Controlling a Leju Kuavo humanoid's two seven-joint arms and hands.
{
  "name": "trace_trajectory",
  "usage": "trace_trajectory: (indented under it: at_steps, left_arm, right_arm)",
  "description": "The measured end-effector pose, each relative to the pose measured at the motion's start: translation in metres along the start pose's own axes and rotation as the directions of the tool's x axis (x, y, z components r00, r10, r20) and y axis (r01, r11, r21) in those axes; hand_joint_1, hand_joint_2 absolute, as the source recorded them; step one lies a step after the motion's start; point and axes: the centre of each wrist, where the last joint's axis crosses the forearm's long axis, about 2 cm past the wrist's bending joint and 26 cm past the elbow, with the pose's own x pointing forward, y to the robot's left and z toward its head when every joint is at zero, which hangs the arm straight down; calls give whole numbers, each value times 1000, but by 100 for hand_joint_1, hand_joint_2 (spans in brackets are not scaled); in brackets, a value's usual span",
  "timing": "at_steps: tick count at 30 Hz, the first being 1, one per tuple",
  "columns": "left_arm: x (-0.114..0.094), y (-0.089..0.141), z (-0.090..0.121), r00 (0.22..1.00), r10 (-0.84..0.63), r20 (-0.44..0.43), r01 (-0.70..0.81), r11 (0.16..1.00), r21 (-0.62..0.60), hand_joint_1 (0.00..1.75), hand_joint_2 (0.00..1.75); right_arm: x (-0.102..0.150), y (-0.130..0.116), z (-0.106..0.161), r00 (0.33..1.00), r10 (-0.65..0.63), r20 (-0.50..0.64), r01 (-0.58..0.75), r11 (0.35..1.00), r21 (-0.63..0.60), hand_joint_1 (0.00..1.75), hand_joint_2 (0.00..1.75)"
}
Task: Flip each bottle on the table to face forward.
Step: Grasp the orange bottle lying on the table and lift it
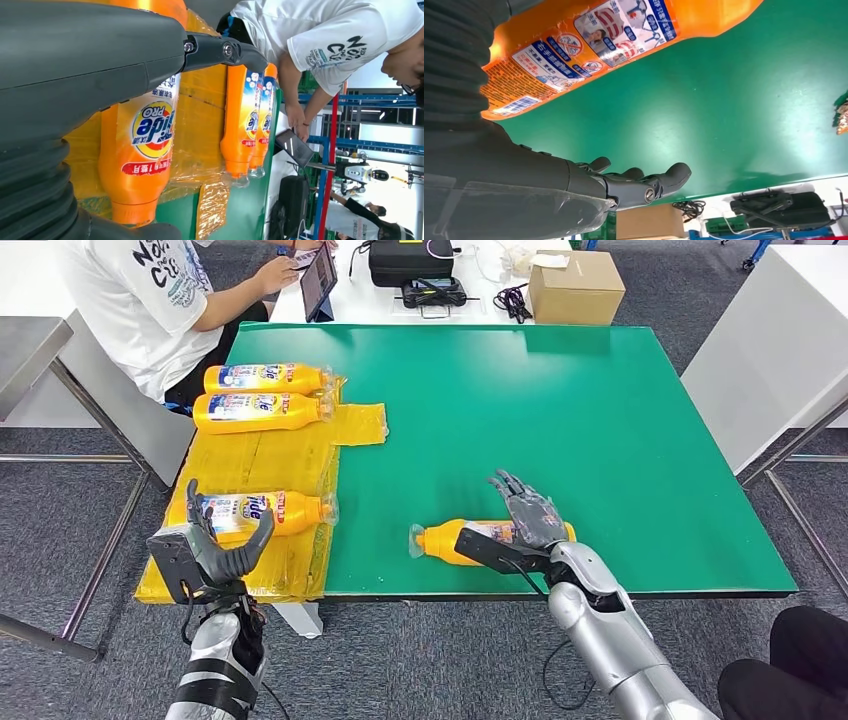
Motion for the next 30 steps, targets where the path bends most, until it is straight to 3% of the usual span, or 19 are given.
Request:
trace_trajectory:
  at_steps: [17, 30]
  left_arm:
    - [-5, -11, -10, 1000, -11, 2, 12, 999, -50, 0, 175]
    - [-9, -16, -8, 1000, -10, -17, 8, 997, -76, 0, 175]
  right_arm:
    - [-5, -1, -20, 977, -198, 74, 181, 964, 195, 0, 175]
    - [-36, -4, -3, 985, -169, 34, 154, 951, 268, 0, 175]
